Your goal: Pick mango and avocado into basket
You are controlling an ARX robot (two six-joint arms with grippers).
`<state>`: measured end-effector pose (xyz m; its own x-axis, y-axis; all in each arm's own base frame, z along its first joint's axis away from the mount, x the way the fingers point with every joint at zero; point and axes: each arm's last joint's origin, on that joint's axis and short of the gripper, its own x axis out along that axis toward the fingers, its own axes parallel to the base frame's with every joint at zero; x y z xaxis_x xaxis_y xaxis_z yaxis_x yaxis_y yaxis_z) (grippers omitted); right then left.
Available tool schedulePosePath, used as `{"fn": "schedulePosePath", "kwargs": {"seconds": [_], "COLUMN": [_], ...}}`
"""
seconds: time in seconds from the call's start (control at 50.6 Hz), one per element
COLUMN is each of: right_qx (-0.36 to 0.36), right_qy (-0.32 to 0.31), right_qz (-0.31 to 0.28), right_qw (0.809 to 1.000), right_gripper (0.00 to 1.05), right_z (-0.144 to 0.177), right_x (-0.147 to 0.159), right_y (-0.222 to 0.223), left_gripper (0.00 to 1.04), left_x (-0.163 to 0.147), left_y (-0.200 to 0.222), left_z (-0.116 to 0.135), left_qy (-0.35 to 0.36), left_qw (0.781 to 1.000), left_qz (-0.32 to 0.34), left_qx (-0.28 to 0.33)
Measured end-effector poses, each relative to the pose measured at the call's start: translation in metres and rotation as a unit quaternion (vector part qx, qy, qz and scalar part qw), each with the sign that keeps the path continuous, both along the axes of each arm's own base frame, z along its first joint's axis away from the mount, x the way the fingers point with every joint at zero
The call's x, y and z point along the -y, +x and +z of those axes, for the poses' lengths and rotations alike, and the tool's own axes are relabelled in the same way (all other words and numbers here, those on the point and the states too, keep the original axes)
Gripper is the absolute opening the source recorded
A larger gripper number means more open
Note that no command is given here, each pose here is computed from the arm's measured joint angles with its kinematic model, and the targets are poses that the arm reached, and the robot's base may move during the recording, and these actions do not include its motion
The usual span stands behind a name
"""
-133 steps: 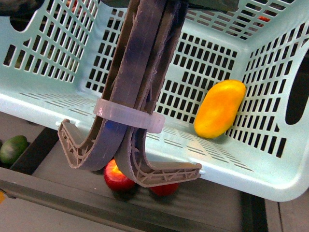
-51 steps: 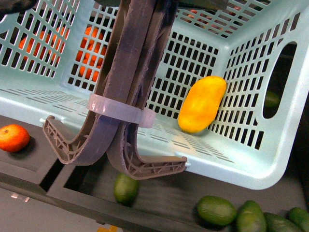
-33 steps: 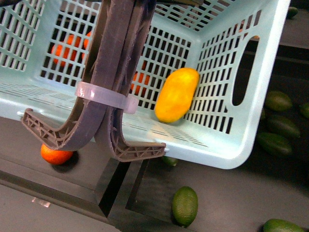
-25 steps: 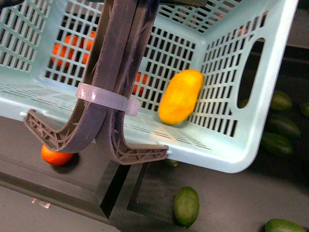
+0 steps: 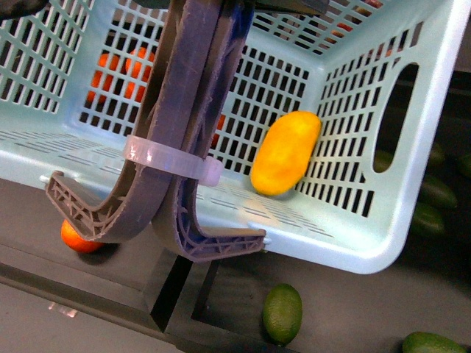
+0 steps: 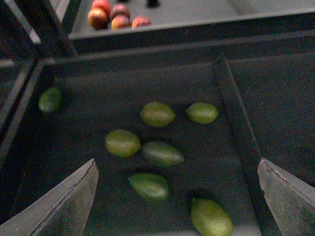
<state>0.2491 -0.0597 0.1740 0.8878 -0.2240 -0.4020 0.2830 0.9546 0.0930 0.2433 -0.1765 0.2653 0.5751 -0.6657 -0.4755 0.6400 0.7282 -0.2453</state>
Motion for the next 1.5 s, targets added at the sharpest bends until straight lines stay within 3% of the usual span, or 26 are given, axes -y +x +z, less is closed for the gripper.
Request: {"fn": "schedulePosePath", "kwargs": {"seconds": [0.158, 0.277, 0.553, 0.85, 1.126, 1.502], "right_qx": [-0.106, -0.168, -0.229, -0.275, -0.271, -0.281], "right_qy": [-0.035, -0.071, -0.057, -0.026, -0.027, 0.001], "right_qz": [0.120, 0.155, 0.129, 0.117, 0.061, 0.047], "right_qw": [0.987, 0.971, 0.963, 0.954, 0.960, 0.958], "right_gripper": [0.97, 0.97, 0.97, 0.97, 0.97, 0.97], "right_z": [-0.053, -0.094, -0.158, -0.213, -0.234, -0.258], "right_x": [0.019, 0.038, 0.063, 0.067, 0.078, 0.081], "right_y": [0.040, 0.058, 0.065, 0.052, 0.059, 0.068], "left_gripper": [0.06, 0.06, 0.06, 0.06, 0.06, 0.06], "left_x": [0.000, 0.000, 0.001, 0.001, 0.001, 0.001], "left_y": [0.000, 0.000, -0.001, -0.001, -0.001, -0.001], "left_z": [0.000, 0.000, 0.000, 0.000, 0.000, 0.000], "left_qy": [0.001, -0.003, -0.003, -0.002, -0.003, -0.002], "left_qw": [1.000, 1.000, 1.000, 1.000, 1.000, 1.000], "left_qz": [0.001, -0.006, -0.009, -0.005, -0.007, -0.007], "left_qx": [0.001, -0.002, -0.002, -0.001, -0.002, -0.002]}}
